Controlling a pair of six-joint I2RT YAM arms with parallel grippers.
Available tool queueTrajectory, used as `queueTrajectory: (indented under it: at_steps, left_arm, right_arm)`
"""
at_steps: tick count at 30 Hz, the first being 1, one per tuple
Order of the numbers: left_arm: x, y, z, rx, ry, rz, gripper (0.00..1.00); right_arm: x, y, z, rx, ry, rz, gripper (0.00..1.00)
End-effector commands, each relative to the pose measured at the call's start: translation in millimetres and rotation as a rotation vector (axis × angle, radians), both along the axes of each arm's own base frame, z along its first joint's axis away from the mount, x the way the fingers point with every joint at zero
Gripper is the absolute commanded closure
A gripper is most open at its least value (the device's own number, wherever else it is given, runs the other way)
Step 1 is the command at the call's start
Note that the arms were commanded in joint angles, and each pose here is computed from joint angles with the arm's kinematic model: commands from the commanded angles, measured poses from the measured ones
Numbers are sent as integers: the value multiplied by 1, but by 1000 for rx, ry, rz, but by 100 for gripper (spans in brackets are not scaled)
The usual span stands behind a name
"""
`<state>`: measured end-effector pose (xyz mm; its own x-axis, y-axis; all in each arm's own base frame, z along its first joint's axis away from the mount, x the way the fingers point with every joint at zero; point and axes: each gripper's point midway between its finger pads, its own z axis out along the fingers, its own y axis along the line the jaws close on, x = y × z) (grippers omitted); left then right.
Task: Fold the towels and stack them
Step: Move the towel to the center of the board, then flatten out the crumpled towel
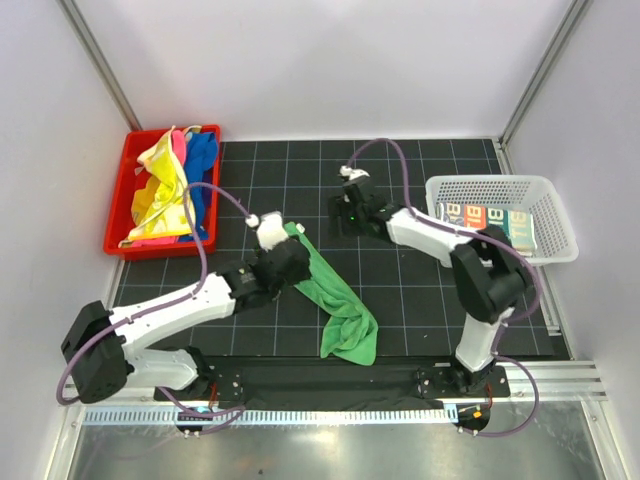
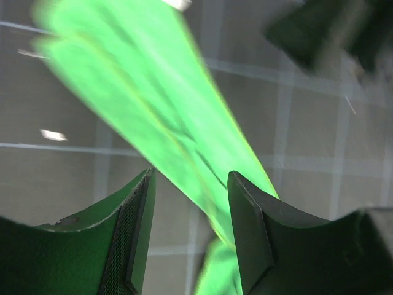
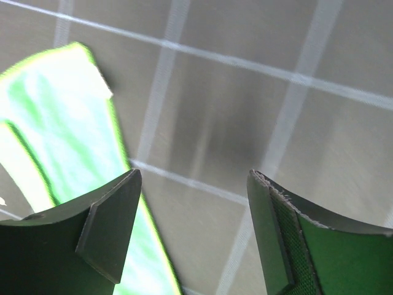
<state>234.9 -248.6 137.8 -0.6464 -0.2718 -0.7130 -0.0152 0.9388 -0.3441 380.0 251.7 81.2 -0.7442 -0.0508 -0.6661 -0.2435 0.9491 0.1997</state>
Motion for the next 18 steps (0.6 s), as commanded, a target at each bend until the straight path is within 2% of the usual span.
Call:
queueTrajectory:
  at_steps: [1,7,14,17,18]
  left_arm:
    - [28,51,10,21,-3,218,46]
    - [46,89,11,23,51,424,43]
    - [54,95,9,4,76,471,43]
    - [56,99,7,-1,82,484,43]
    - [56,99,7,-5,87,486,43]
  right_arm:
    - [24,50,21,44,-85,98,24]
    - [45,102,-6,15,-81,155,27]
    - [56,144,-17,-30,-102,171,31]
    - [54,155,-26,-70,-98,173,34]
    - [50,153,-41,-111,-69,172,39]
